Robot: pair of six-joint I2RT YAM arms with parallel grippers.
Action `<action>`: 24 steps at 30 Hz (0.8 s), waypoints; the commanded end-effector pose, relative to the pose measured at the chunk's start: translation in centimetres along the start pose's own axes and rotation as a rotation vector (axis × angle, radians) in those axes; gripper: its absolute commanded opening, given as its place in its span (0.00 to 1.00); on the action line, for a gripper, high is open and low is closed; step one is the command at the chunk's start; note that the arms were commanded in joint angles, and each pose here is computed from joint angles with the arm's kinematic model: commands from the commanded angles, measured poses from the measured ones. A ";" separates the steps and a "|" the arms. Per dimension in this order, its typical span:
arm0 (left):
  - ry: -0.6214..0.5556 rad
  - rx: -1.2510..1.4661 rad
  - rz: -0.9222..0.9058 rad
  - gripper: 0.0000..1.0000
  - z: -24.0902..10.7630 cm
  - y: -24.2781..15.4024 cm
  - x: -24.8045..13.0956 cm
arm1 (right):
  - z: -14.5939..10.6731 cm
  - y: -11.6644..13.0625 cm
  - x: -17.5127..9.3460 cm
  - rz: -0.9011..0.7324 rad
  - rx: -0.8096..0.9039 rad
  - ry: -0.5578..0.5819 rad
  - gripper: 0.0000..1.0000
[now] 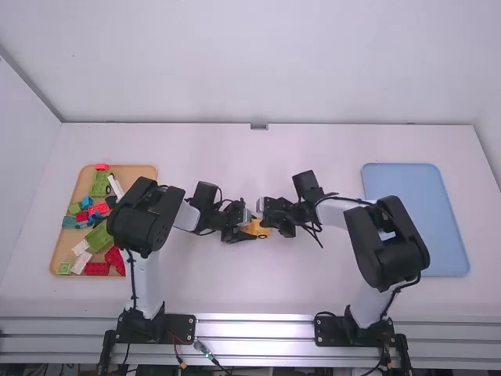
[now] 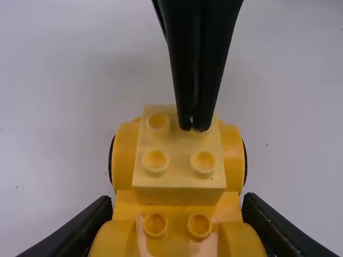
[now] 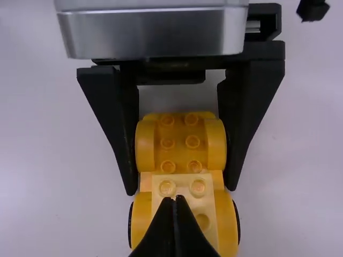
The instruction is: Assemble lego blocks to make yellow taxi
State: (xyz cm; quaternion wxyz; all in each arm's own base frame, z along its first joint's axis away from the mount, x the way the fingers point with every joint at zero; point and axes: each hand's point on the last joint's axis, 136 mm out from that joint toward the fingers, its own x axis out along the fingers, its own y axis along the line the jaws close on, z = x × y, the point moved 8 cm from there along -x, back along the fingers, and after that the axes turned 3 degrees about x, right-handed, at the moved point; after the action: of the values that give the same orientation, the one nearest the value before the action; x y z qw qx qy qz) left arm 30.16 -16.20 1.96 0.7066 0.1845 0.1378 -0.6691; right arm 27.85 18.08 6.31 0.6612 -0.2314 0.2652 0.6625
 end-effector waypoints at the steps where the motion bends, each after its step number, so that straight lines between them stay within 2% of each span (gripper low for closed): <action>1: -0.038 -0.027 -0.029 0.59 0.1 -0.1 0.2 | -2.4 0.7 1.2 -0.028 0.036 0.204 0.00; 5: -0.038 -0.027 -0.029 0.60 0.1 0.0 0.2 | -2.7 1.0 1.5 -0.037 0.026 0.261 0.00; 9: -0.038 -0.027 -0.029 0.60 0.1 -0.1 0.2 | -1.7 0.3 1.5 -0.055 -0.009 0.185 0.00; 12: -0.038 -0.027 -0.030 0.61 0.1 -0.1 0.2 | 1.1 0.1 0.0 -0.011 -0.061 -0.050 0.00; 13: -0.038 -0.027 -0.030 0.61 0.1 -0.1 0.2 | 1.3 0.1 -0.2 -0.004 -0.068 -0.075 0.00; 14: -0.038 -0.025 -0.035 0.61 0.2 -0.2 0.4 | 2.3 0.3 -1.3 0.031 -0.101 -0.189 0.00; 17: -0.038 -0.027 -0.032 0.62 0.1 -0.1 0.3 | 2.8 0.2 -3.6 0.053 -0.149 -0.334 0.01; 18: -0.038 -0.028 -0.031 0.62 0.1 -0.1 0.2 | 2.5 -0.1 -4.6 0.040 -0.144 -0.365 0.26; 19: -0.037 -0.029 -0.031 0.63 0.1 -0.1 0.2 | 2.1 -0.4 -5.2 0.020 -0.128 -0.367 0.63; 20: -0.038 -0.027 -0.033 0.64 0.1 -0.2 0.3 | 1.9 -0.5 -5.4 0.014 -0.121 -0.365 0.88; 21: -0.037 -0.026 -0.036 0.66 0.2 -0.2 0.4 | 1.6 -0.7 -5.7 0.004 -0.100 -0.359 0.99; 23: -0.038 -0.028 -0.034 0.81 0.1 -0.2 0.3 | 1.2 -1.0 -6.1 -0.008 -0.048 -0.353 0.99; 24: -0.037 -0.031 -0.031 0.92 0.1 -0.1 0.2 | 1.1 -1.2 -6.2 -0.011 -0.015 -0.353 0.99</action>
State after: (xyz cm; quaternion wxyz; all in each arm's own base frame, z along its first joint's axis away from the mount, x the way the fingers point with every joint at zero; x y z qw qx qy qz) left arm 30.12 -16.31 2.10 0.7065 0.1721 0.1409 -0.6719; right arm 29.63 13.95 10.39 0.7025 -0.1478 0.1449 0.6810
